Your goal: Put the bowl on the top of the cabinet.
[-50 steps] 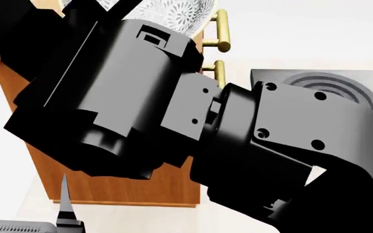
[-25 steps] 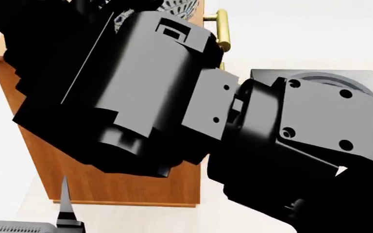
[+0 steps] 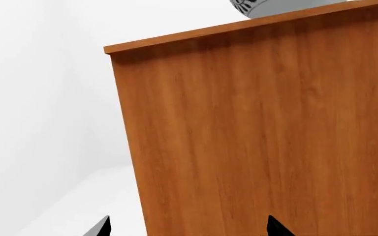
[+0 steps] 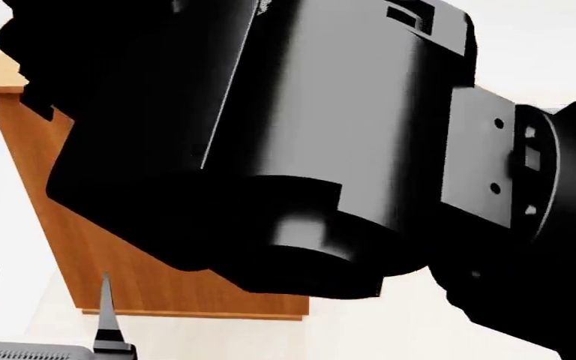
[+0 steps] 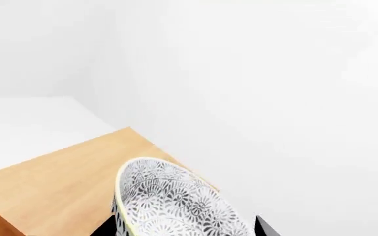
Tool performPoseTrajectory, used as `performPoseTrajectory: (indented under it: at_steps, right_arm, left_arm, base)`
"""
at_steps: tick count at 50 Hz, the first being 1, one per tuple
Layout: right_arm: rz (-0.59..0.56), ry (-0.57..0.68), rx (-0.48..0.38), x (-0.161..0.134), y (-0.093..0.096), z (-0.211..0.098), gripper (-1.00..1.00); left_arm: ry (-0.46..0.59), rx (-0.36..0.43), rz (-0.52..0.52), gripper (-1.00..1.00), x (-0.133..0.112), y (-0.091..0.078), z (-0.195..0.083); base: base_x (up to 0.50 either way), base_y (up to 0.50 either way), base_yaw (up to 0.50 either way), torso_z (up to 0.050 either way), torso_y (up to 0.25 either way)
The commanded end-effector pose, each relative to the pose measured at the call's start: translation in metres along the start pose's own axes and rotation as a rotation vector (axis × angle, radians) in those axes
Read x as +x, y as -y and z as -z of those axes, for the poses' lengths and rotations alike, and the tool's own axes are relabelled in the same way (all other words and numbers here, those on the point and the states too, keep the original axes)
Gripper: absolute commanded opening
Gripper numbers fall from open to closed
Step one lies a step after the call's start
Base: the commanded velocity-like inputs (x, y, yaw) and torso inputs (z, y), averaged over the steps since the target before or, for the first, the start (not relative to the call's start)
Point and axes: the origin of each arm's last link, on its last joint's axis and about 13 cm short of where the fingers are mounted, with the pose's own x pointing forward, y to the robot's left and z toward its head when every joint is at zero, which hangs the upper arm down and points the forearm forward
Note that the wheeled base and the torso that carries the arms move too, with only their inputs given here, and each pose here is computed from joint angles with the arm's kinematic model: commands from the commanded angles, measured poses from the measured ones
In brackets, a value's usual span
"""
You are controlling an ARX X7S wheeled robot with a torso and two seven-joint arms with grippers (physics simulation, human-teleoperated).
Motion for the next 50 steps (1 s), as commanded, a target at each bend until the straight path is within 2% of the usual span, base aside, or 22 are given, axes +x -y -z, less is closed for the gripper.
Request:
performPoseTrajectory:
  at_steps: [1, 5, 12, 15, 21, 30, 35, 40, 50]
  right_arm:
    - [0.095, 0.098, 0.027, -0.028, 0.027, -0.019, 1.0]
    - [0.176, 0.105, 0.008, -0.034, 0.04, -0.02, 1.0]
    - [0.271, 0.083, 0.03, -0.05, 0.059, -0.008, 1.0]
    - [0.283, 0.096, 0.001, -0.062, 0.06, 0.004, 1.0]
    - [0.302, 0.086, 0.026, -0.077, 0.063, 0.03, 1.0]
    - [0.314, 0.056, 0.062, -0.085, 0.057, 0.069, 1.0]
    - [0.305, 0.024, 0.058, -0.088, 0.044, 0.098, 1.0]
    - [0.306, -0.025, 0.093, -0.086, 0.031, 0.133, 1.0]
    - [0.313, -0.101, 0.128, -0.085, 0.017, 0.179, 1.0]
  left_arm:
    - [0.0, 0.0, -0.001, 1.0, 0.0, 0.0, 0.0]
    - [0.002, 0.003, -0.005, 1.0, 0.0, -0.001, -0.001]
    - [0.006, 0.008, -0.011, 1.0, 0.0, -0.002, -0.002]
    - [0.008, 0.006, -0.011, 1.0, 0.0, -0.002, -0.003]
    - [0.01, 0.009, -0.009, 1.0, 0.0, -0.001, -0.003]
    - [0.012, 0.012, -0.014, 1.0, 0.0, -0.001, -0.006]
    - [0.016, 0.009, -0.016, 1.0, -0.001, -0.002, -0.007]
    - [0.022, 0.011, -0.016, 1.0, -0.001, -0.002, -0.01]
    - [0.022, 0.015, -0.018, 1.0, -0.001, -0.002, -0.01]
  base:
    - [0.0, 0.0, 0.0, 0.0, 0.0]
    - [0.0, 0.0, 0.0, 0.0, 0.0]
    - [0.0, 0.0, 0.0, 0.0, 0.0]
    - [0.0, 0.0, 0.0, 0.0, 0.0]
    - [0.0, 0.0, 0.0, 0.0, 0.0]
    - [0.0, 0.0, 0.0, 0.0, 0.0]
    - [0.0, 0.0, 0.0, 0.0, 0.0]
    - [0.0, 0.0, 0.0, 0.0, 0.0]
    - [0.0, 0.0, 0.0, 0.0, 0.0]
